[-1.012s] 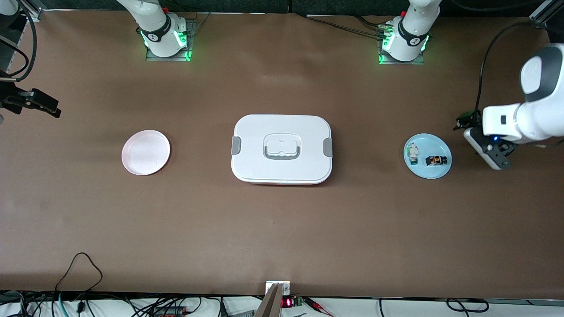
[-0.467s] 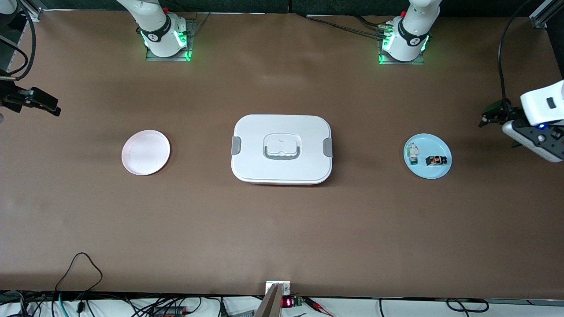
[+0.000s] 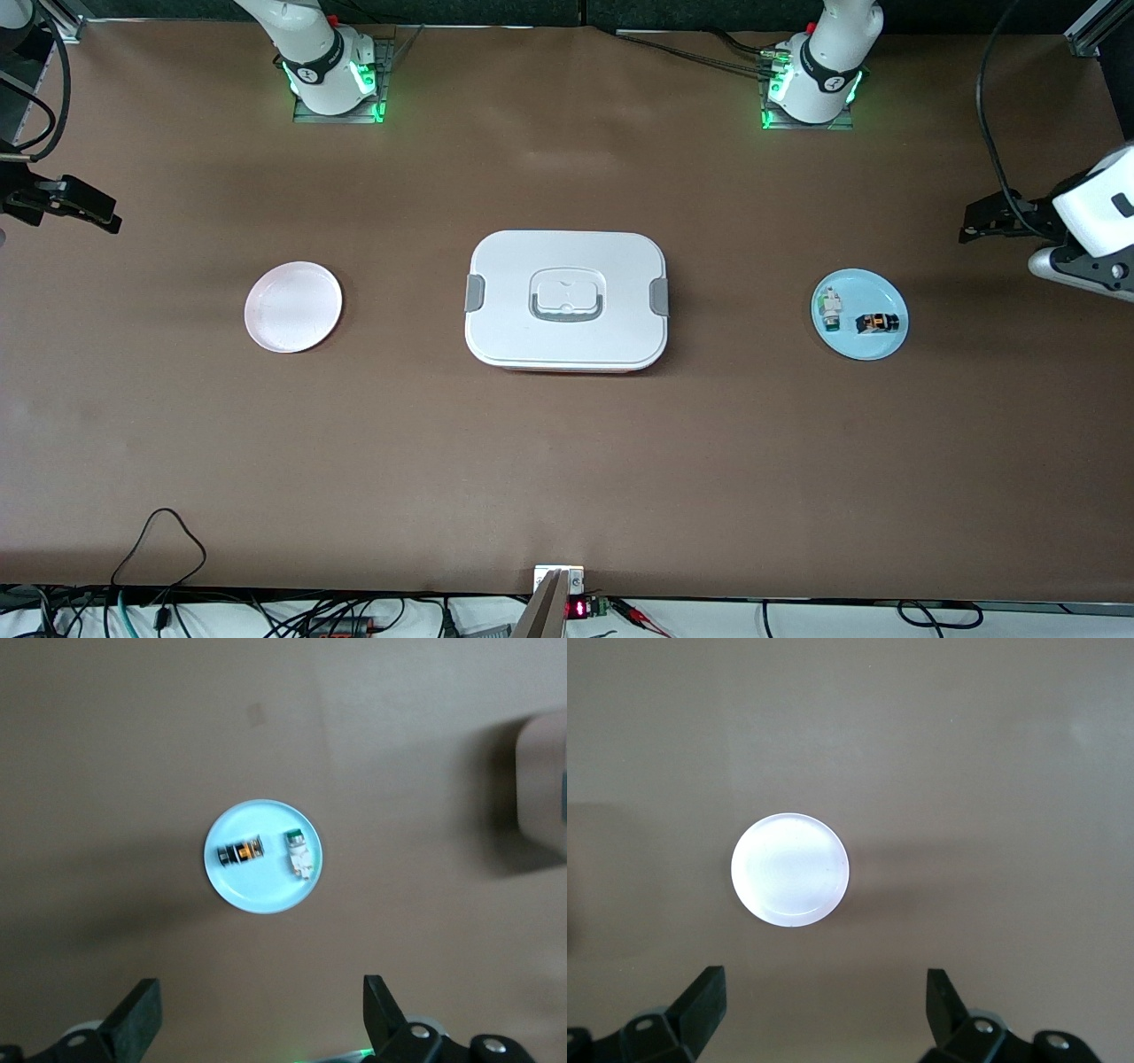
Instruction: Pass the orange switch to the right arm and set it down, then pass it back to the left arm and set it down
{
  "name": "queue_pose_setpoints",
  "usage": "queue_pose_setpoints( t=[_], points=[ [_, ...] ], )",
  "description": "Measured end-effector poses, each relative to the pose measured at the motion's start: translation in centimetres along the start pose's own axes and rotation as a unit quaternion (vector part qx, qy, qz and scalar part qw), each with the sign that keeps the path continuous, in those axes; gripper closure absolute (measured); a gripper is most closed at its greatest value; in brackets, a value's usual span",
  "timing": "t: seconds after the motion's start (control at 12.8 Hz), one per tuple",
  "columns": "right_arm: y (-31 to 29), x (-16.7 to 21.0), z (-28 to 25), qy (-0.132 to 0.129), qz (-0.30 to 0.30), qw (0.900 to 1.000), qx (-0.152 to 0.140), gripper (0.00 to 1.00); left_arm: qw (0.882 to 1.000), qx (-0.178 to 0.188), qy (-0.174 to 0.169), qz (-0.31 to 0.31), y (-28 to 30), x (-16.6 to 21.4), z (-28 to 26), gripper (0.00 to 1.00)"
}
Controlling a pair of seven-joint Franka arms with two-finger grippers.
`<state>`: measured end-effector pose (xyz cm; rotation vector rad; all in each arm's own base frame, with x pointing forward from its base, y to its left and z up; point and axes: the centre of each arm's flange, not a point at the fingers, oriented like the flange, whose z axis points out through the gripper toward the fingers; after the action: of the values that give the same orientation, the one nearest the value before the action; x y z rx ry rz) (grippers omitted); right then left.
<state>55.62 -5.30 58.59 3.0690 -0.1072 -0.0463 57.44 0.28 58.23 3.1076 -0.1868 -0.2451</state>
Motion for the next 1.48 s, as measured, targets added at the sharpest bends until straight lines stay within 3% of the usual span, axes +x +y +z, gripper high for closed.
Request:
queue_pose_setpoints(
  t=[0.16, 0.39, 0.78, 1.09, 1.48],
  points=[
    [0.0, 0.0, 0.0, 0.0, 0.0, 1.0, 0.0, 0.0, 0.999, 0.0, 0.002, -0.042, 2.3, -1.1, -1.3, 0.0],
    [0.0, 0.0, 0.0, 0.0, 0.0, 1.0, 0.0, 0.0, 0.998, -0.005, 0.017, -0.054, 2.2, -1.8, -1.6, 0.0],
    [0.1, 0.0, -0.1, 0.001, 0.0, 1.0, 0.0, 0.0, 0.999, -0.003, 0.044, 0.002, -0.8, -3.5, -0.1, 0.0],
    [0.0, 0.0, -0.7, 0.007, -0.001, 1.0, 0.0, 0.0, 0.999, -0.003, 0.045, -0.01, -0.6, -4.2, 0.3, 0.0],
    [0.0, -0.3, -0.8, -0.007, -0.002, 1.0, 0.0, 0.0, 0.998, 0.0, 0.055, -0.009, 0.7, -4.6, -0.7, 0.0]
  ],
)
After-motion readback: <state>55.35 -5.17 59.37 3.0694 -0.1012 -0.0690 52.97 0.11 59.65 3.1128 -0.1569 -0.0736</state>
